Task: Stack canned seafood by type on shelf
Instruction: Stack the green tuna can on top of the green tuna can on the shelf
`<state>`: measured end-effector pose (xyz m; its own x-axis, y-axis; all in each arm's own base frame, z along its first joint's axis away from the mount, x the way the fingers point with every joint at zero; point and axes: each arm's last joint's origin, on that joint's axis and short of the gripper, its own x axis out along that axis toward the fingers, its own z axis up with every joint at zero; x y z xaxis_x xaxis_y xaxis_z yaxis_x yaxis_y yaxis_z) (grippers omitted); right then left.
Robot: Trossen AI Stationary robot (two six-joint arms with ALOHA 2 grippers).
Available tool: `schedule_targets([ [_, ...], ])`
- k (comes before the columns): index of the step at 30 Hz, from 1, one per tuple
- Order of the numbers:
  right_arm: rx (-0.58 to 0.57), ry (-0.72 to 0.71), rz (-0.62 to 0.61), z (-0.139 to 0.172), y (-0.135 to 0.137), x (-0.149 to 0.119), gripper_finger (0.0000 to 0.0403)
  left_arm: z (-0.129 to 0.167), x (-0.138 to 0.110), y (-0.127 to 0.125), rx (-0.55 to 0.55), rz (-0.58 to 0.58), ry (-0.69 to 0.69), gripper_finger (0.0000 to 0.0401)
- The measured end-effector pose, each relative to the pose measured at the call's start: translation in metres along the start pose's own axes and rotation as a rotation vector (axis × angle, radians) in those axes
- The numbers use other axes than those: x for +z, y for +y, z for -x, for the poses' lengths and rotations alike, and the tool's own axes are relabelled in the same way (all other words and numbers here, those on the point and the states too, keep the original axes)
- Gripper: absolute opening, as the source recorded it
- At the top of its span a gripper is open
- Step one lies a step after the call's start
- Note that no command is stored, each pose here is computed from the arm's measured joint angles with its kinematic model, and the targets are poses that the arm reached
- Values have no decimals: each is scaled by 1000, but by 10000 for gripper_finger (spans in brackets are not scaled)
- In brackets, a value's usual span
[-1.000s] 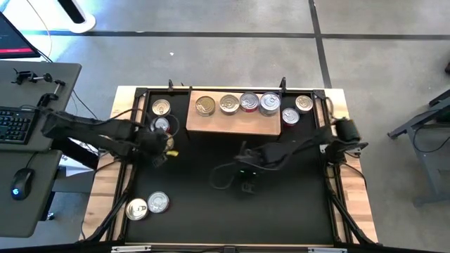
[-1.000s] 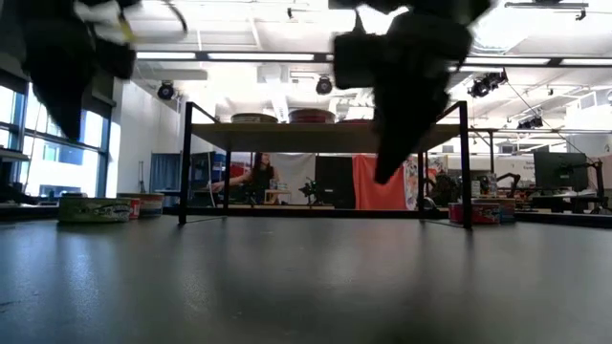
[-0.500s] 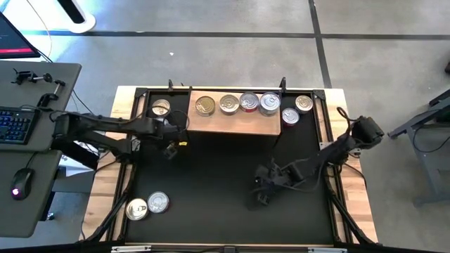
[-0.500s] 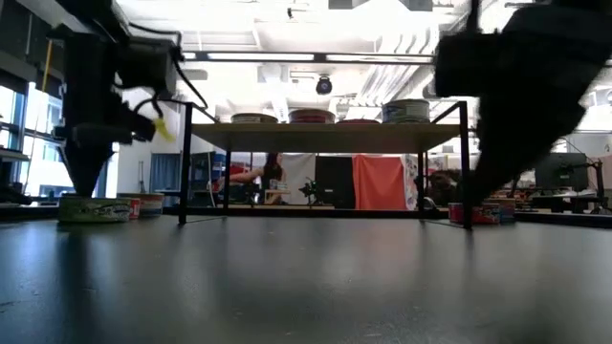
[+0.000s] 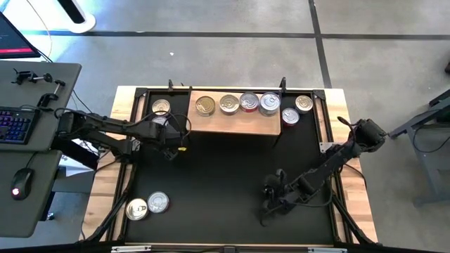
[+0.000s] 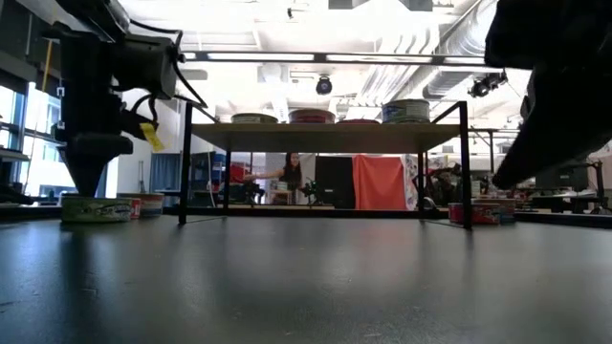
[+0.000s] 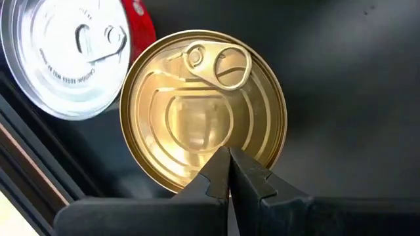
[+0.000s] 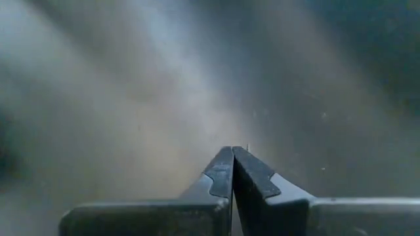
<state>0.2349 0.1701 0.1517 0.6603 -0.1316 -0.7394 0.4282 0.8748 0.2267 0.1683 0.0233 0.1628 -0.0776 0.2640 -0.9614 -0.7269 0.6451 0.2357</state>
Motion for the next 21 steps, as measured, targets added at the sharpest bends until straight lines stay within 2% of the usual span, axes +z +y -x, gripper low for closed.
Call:
schedule_targets([
  [6,22,-56,-30,8,8,-9,0,7,-16,-17,-81,55,34,0],
  [12,112,-60,-51,20,21,-23,0,19,-55,-47,-187,82,59,0],
  [17,214,-59,-138,32,33,-35,0,27,-82,-77,-345,150,-50,0],
  [21,297,-74,-176,43,49,-31,0,23,-89,-109,-486,161,-146,0],
])
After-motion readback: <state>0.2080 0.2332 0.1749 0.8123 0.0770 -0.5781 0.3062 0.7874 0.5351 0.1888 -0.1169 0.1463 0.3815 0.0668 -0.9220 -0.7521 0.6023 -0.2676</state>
